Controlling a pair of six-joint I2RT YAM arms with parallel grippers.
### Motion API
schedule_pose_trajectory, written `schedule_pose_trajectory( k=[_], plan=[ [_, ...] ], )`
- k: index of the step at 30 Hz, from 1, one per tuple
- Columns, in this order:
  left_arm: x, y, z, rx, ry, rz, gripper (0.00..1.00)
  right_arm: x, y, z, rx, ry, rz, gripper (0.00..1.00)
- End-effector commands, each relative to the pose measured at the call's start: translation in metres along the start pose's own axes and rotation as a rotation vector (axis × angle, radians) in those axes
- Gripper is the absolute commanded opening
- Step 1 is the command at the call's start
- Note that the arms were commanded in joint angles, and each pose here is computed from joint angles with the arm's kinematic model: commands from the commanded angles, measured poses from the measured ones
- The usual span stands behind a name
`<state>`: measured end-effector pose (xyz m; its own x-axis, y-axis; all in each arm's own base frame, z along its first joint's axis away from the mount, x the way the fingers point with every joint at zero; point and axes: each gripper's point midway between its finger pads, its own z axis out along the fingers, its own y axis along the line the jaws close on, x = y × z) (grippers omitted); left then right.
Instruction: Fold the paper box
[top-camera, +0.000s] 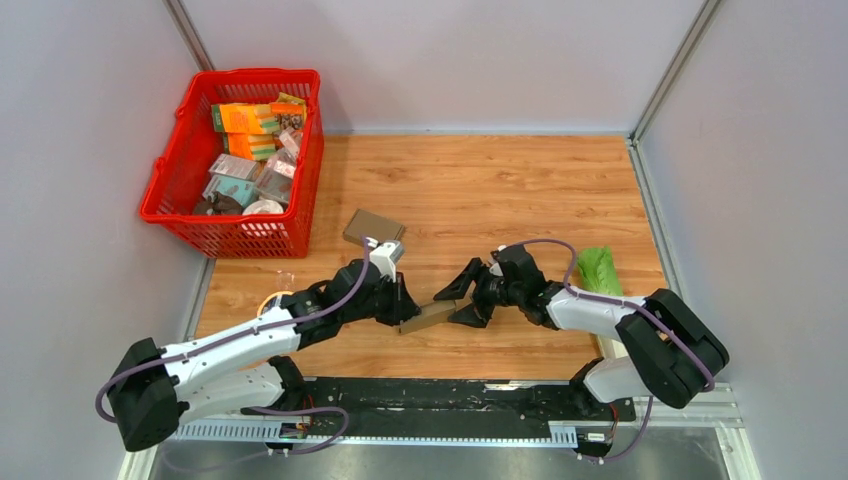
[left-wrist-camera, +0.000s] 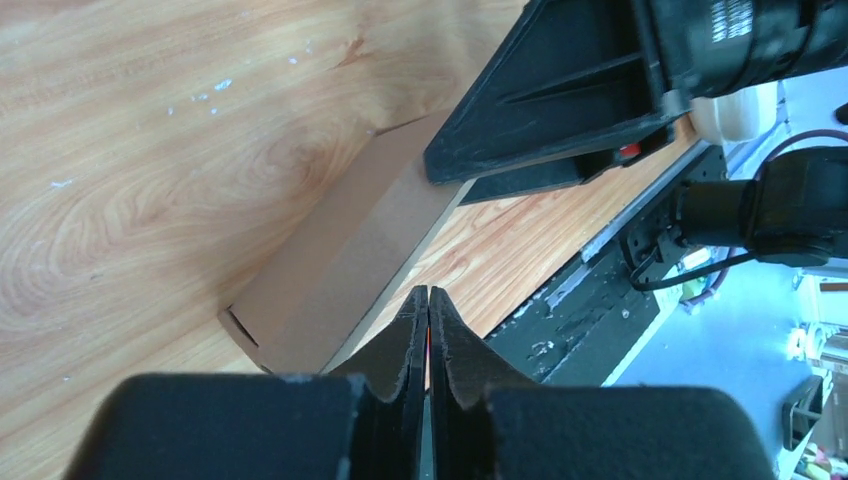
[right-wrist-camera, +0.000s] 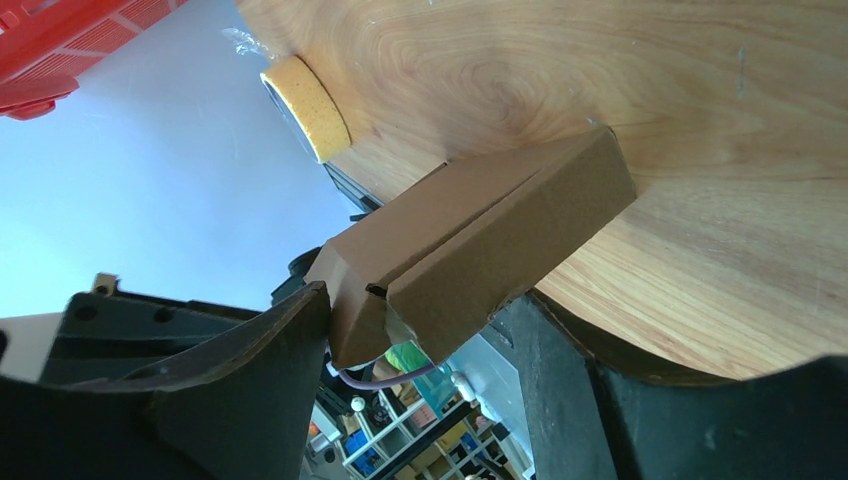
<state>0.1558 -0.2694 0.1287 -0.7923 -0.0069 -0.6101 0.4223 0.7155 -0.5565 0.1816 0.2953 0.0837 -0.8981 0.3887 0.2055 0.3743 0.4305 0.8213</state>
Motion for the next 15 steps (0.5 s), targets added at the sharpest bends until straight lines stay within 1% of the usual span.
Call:
schedule_pose_trajectory(
  k=[1, 2, 3, 5, 8, 9, 10, 11, 12, 14, 15],
  plan=[
    [0.007, 0.001, 0.015, 0.070, -0.040, -0.015, 0.08, -0.004, 0.001, 0.003, 0.001, -0.010, 0.002, 0.68],
    [0.017, 0.007, 0.020, 0.072, -0.028, -0.020, 0.08, -0.005, 0.000, 0.003, 0.003, -0.013, 0.006, 0.68],
    [0.017, 0.006, 0.023, 0.090, -0.037, -0.024, 0.07, -0.005, -0.001, 0.003, 0.001, -0.011, 0.006, 0.68],
    [0.033, 0.013, 0.027, 0.096, -0.001, -0.051, 0.06, -0.005, -0.002, 0.003, 0.003, -0.013, 0.006, 0.68],
    [0.024, -0.004, 0.019, 0.168, -0.027, -0.040, 0.08, -0.005, -0.005, 0.004, 0.007, -0.013, 0.008, 0.68],
    [0.024, -0.005, 0.014, 0.165, -0.018, -0.034, 0.13, -0.006, -0.006, 0.005, 0.007, -0.013, 0.010, 0.68],
    [0.016, -0.012, 0.004, 0.186, -0.043, -0.002, 0.17, -0.005, -0.006, 0.005, 0.006, -0.009, 0.010, 0.68],
    [0.001, -0.023, -0.005, 0.199, -0.077, 0.014, 0.26, -0.005, -0.005, 0.006, 0.004, -0.004, 0.010, 0.68],
    [0.001, -0.019, -0.011, 0.169, -0.065, 0.020, 0.30, -0.005, -0.005, 0.006, 0.006, -0.004, 0.008, 0.68],
    [-0.022, -0.029, -0.032, 0.176, -0.141, 0.063, 0.39, -0.006, -0.004, 0.006, 0.004, -0.009, 0.006, 0.68],
    [-0.024, -0.021, -0.036, 0.141, -0.134, 0.069, 0.39, -0.006, -0.005, 0.006, 0.007, -0.010, 0.009, 0.68]
  ],
)
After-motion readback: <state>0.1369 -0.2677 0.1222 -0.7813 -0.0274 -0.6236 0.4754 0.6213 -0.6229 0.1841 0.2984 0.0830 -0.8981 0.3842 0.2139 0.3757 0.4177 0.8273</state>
